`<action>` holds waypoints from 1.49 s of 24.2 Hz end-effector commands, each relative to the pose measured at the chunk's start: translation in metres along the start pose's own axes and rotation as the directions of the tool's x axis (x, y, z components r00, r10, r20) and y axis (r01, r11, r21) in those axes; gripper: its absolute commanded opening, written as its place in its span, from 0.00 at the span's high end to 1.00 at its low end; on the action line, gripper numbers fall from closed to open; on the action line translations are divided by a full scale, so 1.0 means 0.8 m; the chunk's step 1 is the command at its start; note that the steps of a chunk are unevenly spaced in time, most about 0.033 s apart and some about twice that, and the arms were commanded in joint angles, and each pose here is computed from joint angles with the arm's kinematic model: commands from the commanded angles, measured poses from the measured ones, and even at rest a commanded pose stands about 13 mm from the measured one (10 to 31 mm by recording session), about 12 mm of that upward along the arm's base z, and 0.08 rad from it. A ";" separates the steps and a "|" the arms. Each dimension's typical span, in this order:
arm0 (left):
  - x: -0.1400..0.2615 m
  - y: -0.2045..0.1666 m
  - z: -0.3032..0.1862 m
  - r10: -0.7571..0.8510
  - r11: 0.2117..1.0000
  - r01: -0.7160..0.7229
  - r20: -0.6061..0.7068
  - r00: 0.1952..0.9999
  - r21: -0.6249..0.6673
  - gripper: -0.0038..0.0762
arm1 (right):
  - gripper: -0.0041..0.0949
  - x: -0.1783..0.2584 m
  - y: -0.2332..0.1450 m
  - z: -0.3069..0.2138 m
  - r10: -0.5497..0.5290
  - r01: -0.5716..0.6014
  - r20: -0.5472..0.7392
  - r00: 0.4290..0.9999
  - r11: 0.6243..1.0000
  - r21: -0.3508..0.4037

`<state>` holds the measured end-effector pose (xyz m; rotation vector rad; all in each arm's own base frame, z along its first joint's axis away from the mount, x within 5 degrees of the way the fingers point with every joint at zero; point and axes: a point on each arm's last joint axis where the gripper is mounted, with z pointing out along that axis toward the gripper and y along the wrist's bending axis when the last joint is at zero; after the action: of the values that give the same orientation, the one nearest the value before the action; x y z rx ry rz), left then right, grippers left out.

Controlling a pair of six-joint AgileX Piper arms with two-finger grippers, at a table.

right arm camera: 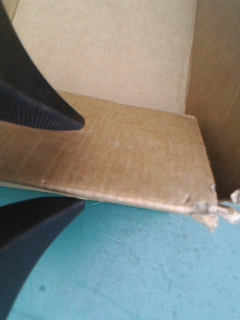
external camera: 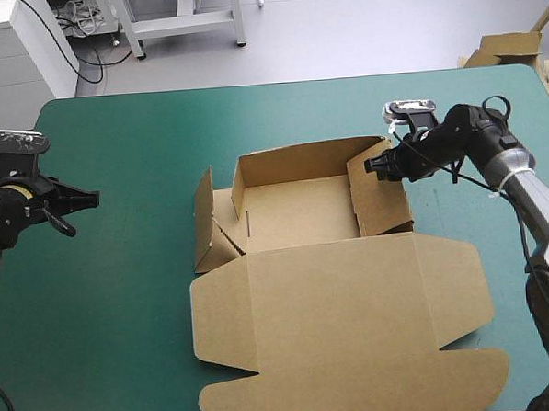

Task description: Fold the box

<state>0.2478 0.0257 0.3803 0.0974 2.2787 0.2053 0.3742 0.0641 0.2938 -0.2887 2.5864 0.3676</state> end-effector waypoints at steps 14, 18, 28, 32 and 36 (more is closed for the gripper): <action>0.020 0.073 0.029 -0.447 0.867 0.460 -0.109 0.888 0.188 0.94 | 0.46 -0.040 0.031 -0.167 -0.101 0.082 0.146 0.984 0.988 0.128; 0.023 0.070 0.031 -0.418 0.874 0.440 -0.141 0.897 0.207 0.94 | 0.46 -0.020 0.029 -0.144 -0.065 0.059 0.071 0.995 0.995 0.086; 0.024 0.064 0.030 -0.420 0.856 0.454 -0.181 0.890 0.246 0.94 | 0.46 -0.013 0.000 -0.025 -0.026 0.029 -0.061 0.998 0.998 0.048; 0.025 0.064 0.030 -0.415 0.858 0.450 -0.183 0.891 0.249 0.94 | 0.46 -0.012 -0.001 -0.007 -0.006 0.007 -0.089 0.996 1.000 0.014; 0.025 0.064 0.030 -0.415 0.858 0.450 -0.183 0.891 0.249 0.94 | 0.52 -0.013 -0.004 0.008 0.007 -0.006 -0.095 0.995 1.000 0.008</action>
<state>0.2542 0.0845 0.3407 -0.2937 2.4607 -0.3655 0.3861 0.0629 0.2728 -0.3048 2.7736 0.3380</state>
